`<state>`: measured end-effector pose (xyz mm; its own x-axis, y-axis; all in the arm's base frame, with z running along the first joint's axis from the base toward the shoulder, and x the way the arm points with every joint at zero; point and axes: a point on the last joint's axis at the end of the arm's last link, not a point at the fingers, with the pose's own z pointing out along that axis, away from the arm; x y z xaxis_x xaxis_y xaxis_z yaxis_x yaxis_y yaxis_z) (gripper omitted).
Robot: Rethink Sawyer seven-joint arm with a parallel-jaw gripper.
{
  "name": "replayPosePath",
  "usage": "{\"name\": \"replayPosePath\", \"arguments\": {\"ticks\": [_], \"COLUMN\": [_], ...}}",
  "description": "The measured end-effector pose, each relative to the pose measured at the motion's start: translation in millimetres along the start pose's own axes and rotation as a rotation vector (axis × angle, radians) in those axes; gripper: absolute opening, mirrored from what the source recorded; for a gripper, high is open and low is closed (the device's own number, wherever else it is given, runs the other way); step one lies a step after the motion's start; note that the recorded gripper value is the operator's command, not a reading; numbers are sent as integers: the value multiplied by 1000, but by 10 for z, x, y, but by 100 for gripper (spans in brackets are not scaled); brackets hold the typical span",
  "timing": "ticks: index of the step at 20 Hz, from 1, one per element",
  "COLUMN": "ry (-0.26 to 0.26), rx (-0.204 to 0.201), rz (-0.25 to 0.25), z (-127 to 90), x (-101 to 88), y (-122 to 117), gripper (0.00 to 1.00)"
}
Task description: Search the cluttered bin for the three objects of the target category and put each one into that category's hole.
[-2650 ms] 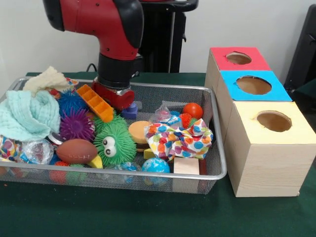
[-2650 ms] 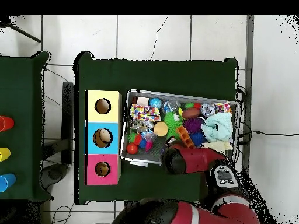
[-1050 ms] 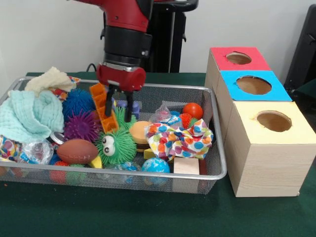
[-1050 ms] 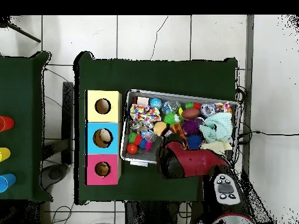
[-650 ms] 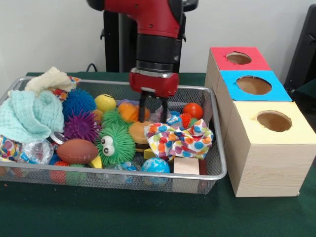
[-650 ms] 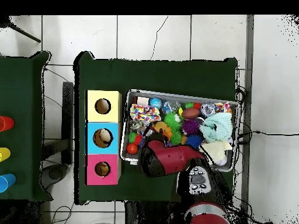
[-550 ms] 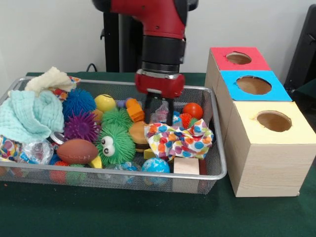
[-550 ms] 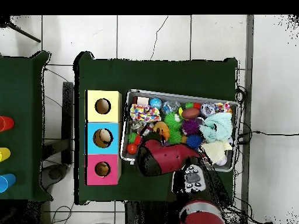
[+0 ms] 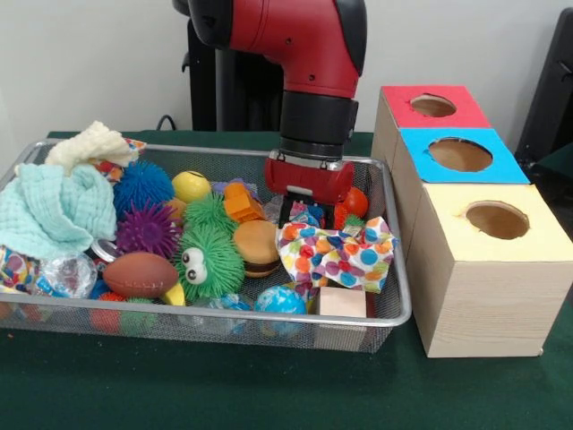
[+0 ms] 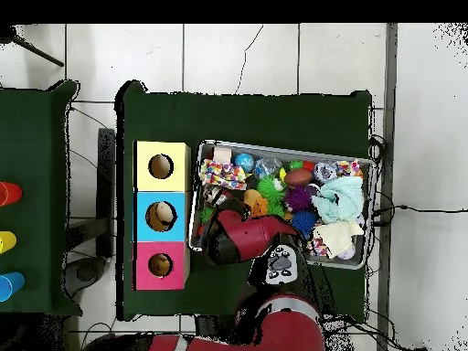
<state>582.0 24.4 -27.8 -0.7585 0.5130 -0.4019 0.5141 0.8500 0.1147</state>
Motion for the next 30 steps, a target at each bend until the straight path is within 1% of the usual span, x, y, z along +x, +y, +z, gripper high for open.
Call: {"name": "replayPosePath", "arguments": {"ticks": [2,9,10,12,14,17,20,25,27,30], "ry": [-13,-42,-46,-45,-44,-41,-36,-58,-73,-81], "rx": [1,8,9,22,27,34,52,89,134,171], "rz": [1,0,1,20,30,36,40,27,26,25], "z": [27,131,153,280,346,425,468,335,173,44], "x": [-43,-59,-61,-39,-37,-15,20,-101,-259,-400], "y": [7,5,6,-10,-14,-35,-109,-241,-399,-538], "gripper": [100,100,0,0,0,0,0,0,0,0]}}
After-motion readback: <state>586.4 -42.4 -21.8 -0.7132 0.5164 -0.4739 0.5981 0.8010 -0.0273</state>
